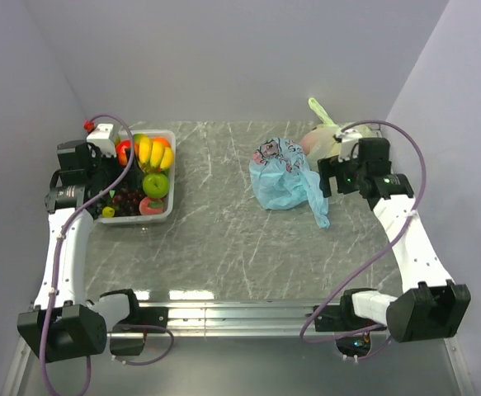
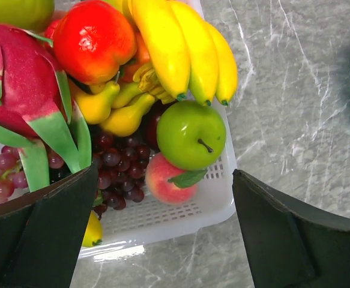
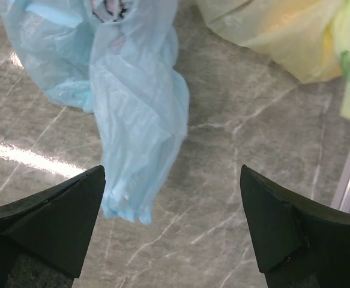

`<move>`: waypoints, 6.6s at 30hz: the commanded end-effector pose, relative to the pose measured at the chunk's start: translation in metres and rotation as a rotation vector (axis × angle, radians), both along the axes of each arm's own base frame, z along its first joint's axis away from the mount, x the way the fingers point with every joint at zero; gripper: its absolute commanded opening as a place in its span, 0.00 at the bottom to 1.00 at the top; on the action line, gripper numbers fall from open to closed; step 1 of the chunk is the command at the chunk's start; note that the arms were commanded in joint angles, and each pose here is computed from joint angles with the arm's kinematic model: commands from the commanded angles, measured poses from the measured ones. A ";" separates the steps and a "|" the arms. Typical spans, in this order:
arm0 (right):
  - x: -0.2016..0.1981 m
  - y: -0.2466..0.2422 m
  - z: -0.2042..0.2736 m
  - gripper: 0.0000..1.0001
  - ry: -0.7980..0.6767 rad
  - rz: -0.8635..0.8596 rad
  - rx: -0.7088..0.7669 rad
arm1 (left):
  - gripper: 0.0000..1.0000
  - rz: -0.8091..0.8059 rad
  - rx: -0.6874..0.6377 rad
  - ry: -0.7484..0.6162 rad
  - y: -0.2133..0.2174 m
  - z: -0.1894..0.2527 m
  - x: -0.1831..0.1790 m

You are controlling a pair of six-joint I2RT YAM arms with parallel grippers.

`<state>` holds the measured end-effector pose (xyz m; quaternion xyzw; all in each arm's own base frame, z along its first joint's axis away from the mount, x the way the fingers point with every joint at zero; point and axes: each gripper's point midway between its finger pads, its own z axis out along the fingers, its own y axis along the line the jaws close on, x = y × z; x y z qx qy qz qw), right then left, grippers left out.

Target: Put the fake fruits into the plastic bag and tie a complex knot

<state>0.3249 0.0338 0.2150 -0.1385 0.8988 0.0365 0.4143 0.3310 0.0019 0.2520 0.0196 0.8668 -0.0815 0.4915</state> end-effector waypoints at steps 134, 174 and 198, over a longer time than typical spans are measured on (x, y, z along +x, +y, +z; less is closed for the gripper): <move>-0.051 0.024 -0.010 0.87 0.145 0.278 0.102 | 0.01 -1.359 -0.323 0.342 -0.271 -0.047 -0.058; -0.072 0.196 -0.022 0.00 0.193 0.520 0.408 | 0.58 -1.107 -0.215 -0.053 -0.264 0.026 0.047; -0.026 0.118 -0.051 0.00 0.060 0.085 0.436 | 0.97 -0.111 -0.169 -0.171 -0.059 0.090 0.057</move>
